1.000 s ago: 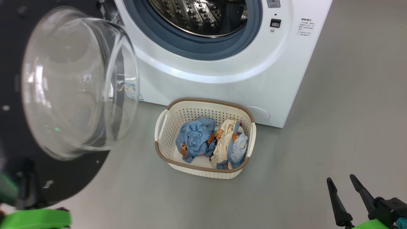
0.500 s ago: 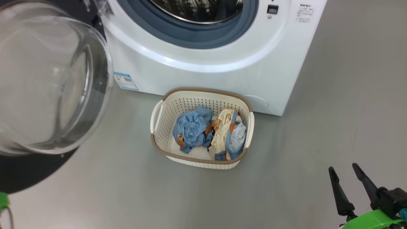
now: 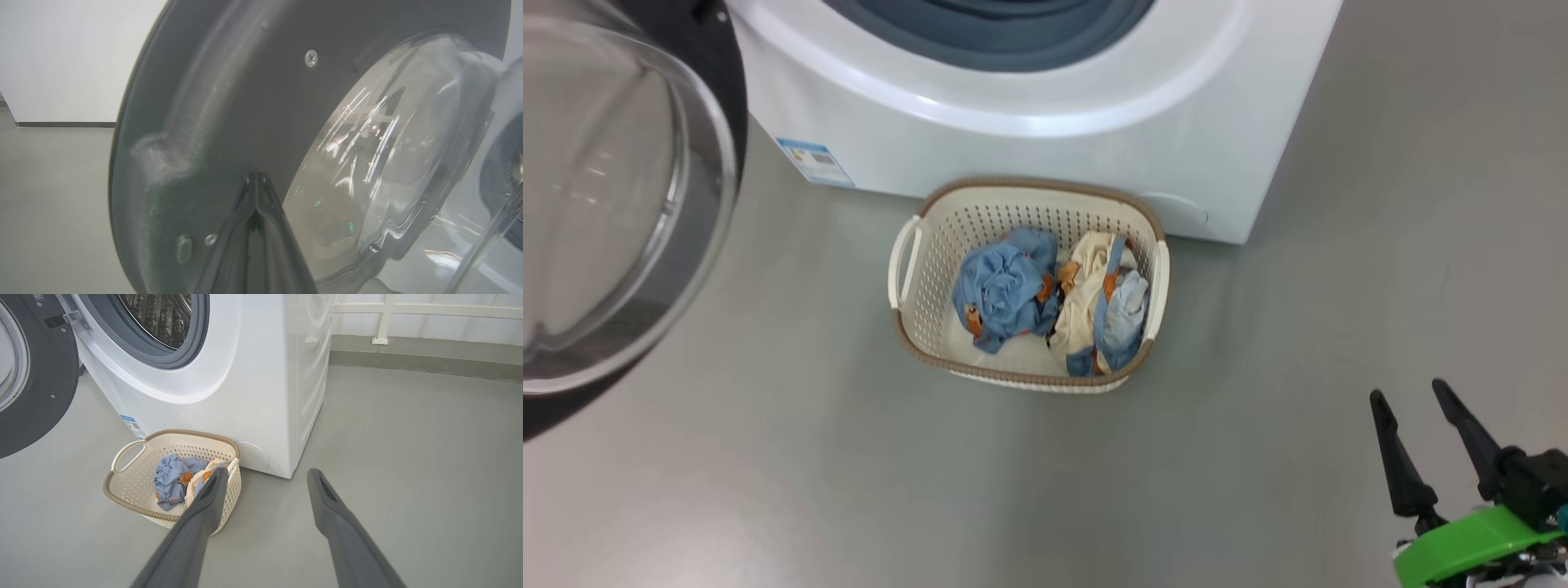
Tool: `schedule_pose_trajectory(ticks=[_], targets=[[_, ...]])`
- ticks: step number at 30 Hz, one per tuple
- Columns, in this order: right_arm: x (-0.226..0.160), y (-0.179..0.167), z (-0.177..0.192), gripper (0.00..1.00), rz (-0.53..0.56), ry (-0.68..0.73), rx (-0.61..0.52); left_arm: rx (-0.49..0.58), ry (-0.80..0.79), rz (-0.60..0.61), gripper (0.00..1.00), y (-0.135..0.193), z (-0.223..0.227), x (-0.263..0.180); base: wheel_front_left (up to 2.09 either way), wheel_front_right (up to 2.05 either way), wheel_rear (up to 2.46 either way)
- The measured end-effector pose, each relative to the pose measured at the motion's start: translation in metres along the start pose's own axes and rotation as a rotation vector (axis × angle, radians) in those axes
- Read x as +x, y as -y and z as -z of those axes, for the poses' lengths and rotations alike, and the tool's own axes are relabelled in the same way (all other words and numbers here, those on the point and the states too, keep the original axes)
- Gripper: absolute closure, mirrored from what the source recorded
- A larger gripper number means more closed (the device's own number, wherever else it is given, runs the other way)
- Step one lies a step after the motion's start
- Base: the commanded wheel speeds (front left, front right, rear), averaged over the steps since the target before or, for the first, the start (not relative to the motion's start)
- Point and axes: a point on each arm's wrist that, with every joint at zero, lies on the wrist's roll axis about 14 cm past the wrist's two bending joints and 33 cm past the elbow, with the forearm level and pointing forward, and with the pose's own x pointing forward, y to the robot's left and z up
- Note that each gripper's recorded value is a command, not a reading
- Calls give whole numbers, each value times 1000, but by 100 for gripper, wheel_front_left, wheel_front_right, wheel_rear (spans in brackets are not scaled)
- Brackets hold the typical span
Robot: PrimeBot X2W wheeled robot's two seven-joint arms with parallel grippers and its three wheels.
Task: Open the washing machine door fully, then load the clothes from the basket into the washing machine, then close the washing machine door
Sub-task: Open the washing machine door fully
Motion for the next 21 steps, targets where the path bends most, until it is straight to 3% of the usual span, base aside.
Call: schedule_pose_trajectory(ticks=[14, 21], targets=[[22, 8, 22, 0, -2, -35, -3, 58, -76, -53, 100, 3, 25, 30, 0, 0, 0], [22, 5, 7, 0, -6, -1, -11, 32, -51, -55, 100, 3, 15, 27, 0, 0, 0]])
